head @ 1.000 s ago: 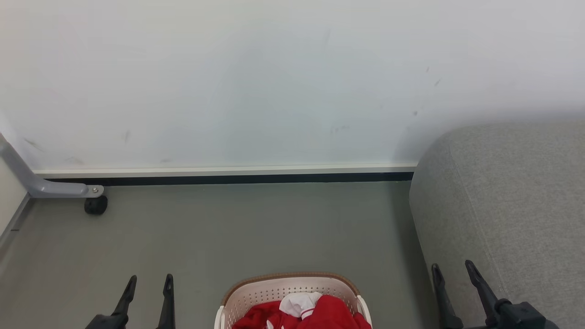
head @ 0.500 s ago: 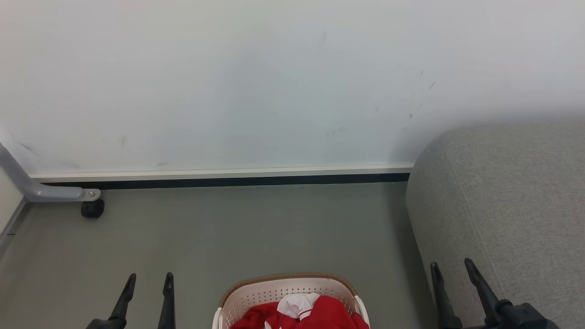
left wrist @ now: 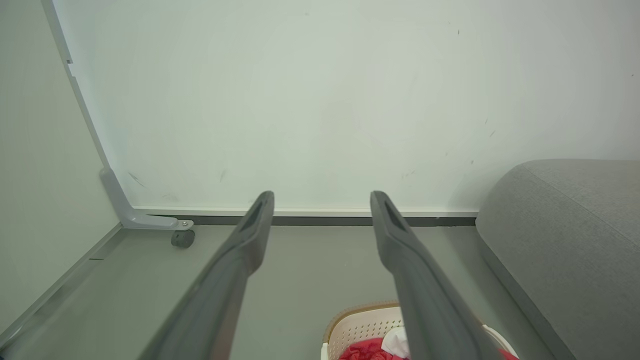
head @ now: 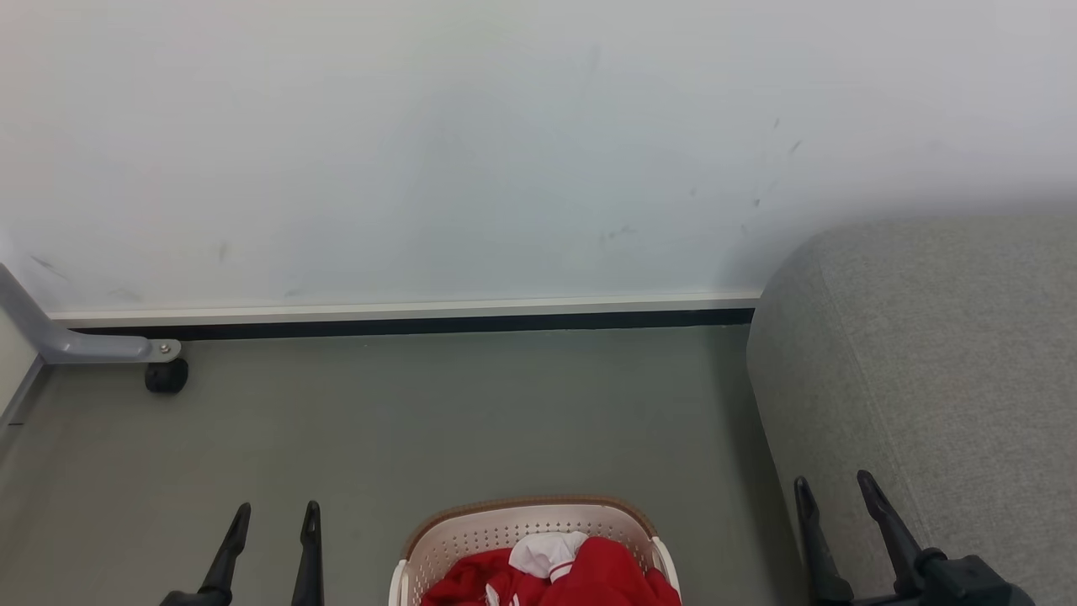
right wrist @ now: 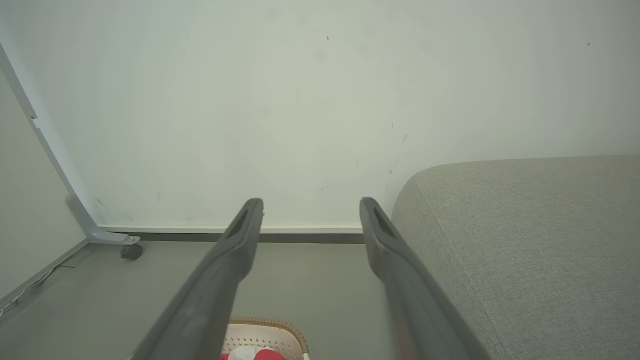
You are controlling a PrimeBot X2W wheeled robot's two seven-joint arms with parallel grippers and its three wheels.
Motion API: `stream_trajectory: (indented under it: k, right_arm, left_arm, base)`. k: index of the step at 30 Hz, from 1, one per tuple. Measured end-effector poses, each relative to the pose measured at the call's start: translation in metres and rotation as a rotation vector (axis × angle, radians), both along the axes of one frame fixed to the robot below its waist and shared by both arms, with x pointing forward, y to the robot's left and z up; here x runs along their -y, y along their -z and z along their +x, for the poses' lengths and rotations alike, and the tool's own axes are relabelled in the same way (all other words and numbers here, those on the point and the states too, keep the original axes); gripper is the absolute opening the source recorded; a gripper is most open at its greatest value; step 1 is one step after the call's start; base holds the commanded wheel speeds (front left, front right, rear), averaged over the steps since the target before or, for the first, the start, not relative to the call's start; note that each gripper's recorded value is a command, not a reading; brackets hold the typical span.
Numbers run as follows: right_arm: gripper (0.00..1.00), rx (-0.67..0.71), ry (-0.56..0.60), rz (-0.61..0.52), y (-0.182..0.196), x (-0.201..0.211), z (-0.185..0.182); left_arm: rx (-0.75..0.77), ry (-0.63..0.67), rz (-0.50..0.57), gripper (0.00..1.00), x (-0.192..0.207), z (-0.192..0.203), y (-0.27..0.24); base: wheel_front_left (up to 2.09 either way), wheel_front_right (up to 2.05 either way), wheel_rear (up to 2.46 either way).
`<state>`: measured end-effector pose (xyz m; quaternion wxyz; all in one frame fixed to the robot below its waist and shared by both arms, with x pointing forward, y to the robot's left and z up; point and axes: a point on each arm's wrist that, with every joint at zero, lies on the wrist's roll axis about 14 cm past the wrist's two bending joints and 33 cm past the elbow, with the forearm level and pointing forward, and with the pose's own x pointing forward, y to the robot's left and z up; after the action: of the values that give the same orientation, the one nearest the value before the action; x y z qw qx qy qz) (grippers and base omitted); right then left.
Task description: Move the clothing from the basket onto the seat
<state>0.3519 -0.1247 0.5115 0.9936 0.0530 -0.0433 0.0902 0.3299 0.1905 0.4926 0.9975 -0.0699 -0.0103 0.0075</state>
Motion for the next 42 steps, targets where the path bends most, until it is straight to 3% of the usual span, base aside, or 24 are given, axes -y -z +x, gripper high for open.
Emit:
stream_trajectory:
  k: [18,25,42]
  right_arm:
    - [1.0,0.026,0.012,-0.014,-0.007,0.01,0.029]
    - [1.0,0.046,0.035,-0.04,-0.01,0.021,0.051]
    - [1.0,0.058,0.089,-0.11,0.0,0.054,0.109]
  left_arm:
    - [-0.068,0.08,0.012,1.0,0.024,0.023,0.021]
    - [-0.117,0.151,-0.006,1.0,0.053,0.046,0.039]
    - [-0.439,0.453,0.014,1.0,0.149,0.071,0.142]
  base:
    - [0.0,0.0,0.0]
    - [0.0,0.0,0.0]
    - [0.0,0.0,0.0]
